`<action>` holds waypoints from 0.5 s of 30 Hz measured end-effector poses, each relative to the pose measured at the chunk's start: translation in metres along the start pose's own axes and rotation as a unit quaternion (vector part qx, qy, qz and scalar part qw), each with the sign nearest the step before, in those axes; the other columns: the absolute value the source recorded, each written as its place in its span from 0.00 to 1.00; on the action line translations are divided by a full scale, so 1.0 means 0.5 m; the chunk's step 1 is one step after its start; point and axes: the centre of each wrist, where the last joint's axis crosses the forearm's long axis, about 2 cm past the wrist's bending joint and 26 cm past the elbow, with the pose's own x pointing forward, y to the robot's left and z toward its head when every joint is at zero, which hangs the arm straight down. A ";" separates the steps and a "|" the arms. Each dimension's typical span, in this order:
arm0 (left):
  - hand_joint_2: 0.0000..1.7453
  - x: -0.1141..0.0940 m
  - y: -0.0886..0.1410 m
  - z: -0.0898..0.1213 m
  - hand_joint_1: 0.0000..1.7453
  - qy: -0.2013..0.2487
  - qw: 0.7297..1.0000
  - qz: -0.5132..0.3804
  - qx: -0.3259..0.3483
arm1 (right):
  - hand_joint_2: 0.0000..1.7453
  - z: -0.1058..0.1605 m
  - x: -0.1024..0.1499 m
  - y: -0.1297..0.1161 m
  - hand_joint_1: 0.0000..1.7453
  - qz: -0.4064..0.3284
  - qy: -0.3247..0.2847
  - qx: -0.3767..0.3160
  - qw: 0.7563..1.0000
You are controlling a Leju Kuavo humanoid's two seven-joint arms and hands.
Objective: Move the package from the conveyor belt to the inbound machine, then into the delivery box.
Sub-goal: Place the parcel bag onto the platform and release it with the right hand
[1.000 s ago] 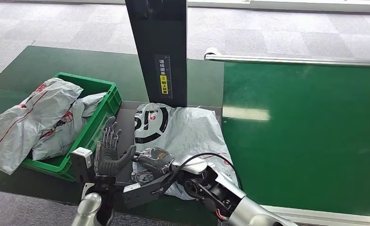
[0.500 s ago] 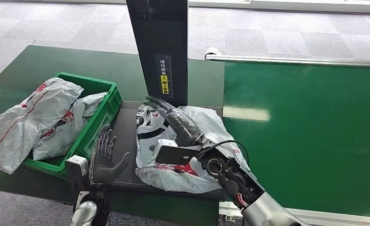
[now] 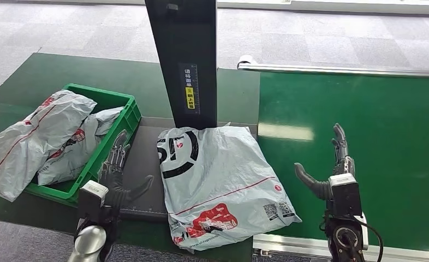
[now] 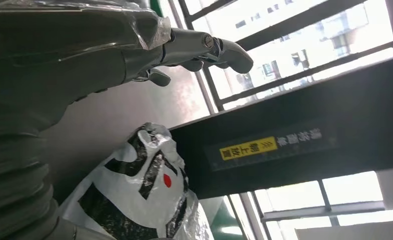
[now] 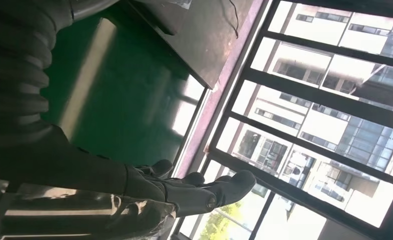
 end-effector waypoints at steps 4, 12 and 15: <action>1.00 0.022 -0.007 -0.040 0.00 -0.035 0.998 -0.029 -0.042 | 1.00 0.013 -0.006 -0.002 0.00 -0.005 0.012 -0.008 1.000; 1.00 0.043 -0.079 -0.088 0.00 -0.054 0.965 -0.186 -0.179 | 1.00 0.011 -0.005 0.000 0.00 -0.014 0.017 -0.018 1.000; 1.00 0.032 -0.122 -0.097 0.00 -0.058 0.939 -0.248 -0.231 | 1.00 0.003 -0.002 0.004 0.00 -0.018 0.014 -0.019 1.000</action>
